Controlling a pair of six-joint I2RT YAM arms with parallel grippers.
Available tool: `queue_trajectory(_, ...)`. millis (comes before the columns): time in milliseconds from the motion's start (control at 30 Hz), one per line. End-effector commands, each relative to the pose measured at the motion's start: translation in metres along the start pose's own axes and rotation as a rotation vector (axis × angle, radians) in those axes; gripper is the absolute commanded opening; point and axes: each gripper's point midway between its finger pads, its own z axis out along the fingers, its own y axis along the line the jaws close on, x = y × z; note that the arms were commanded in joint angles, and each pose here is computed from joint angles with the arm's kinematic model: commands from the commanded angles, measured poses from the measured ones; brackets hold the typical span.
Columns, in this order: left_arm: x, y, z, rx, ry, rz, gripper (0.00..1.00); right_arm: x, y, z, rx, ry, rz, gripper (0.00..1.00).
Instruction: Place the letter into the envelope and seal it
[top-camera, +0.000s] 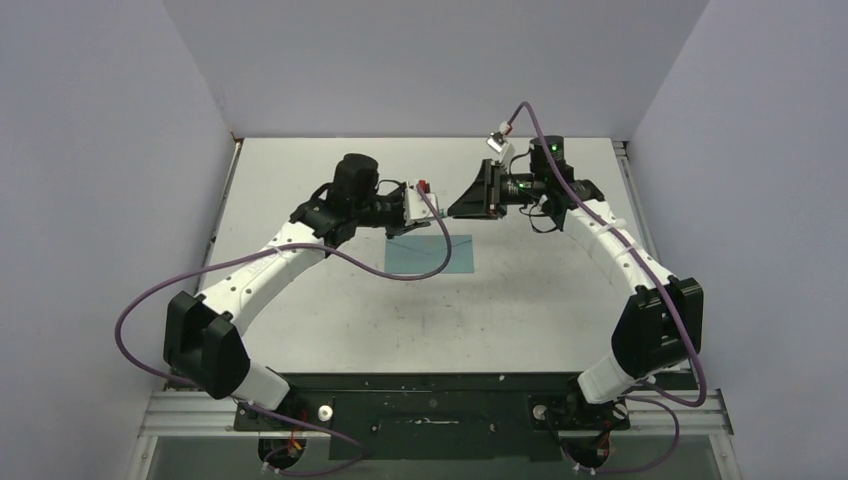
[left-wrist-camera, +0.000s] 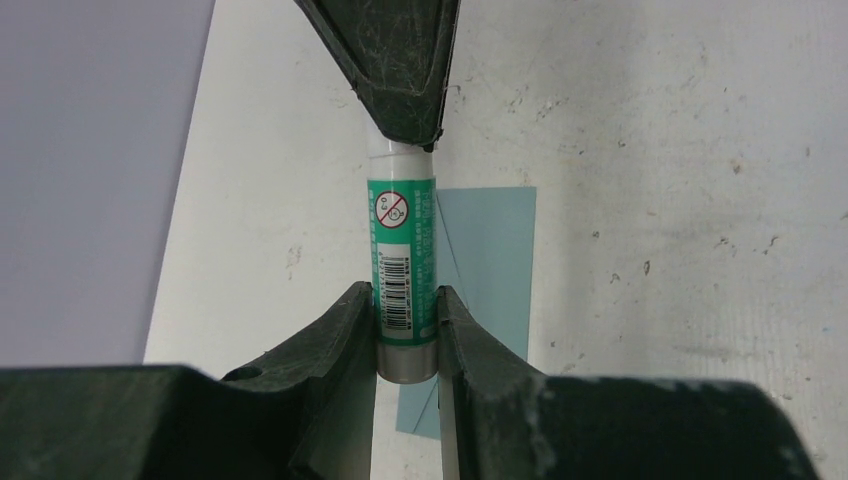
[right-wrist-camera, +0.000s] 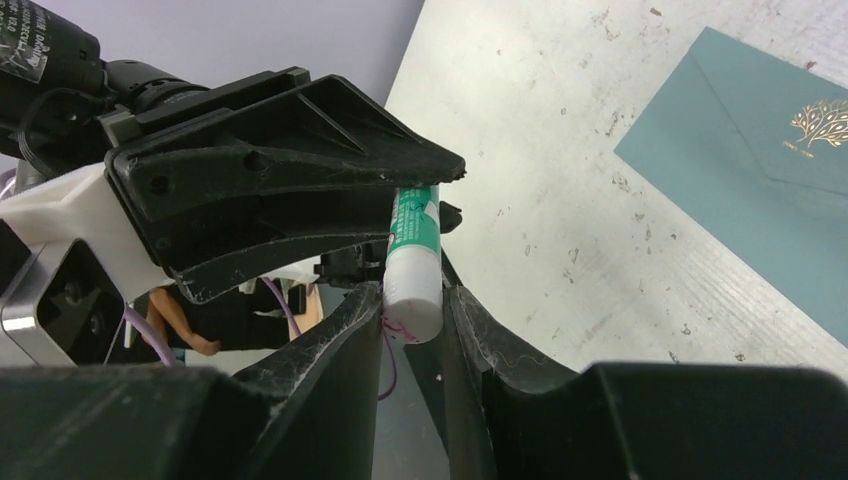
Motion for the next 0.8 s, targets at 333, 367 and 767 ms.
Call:
queue_trajectory(333, -0.079, -0.002, 0.011, 0.006, -0.171, 0.261, 0.0, 0.038, -0.004, 0.026, -0.024, 0.139, 0.116, 0.05)
queue_trajectory(367, -0.083, -0.002, 0.012, 0.008, -0.18, 0.272, 0.0, 0.039, -0.006, 0.028, -0.018, 0.145, 0.123, 0.05)
queue_trajectory(767, -0.126, -0.021, 0.024, 0.057, -0.267, 0.372, 0.0, 0.044, -0.013, 0.035, -0.002, 0.152, 0.18, 0.05)
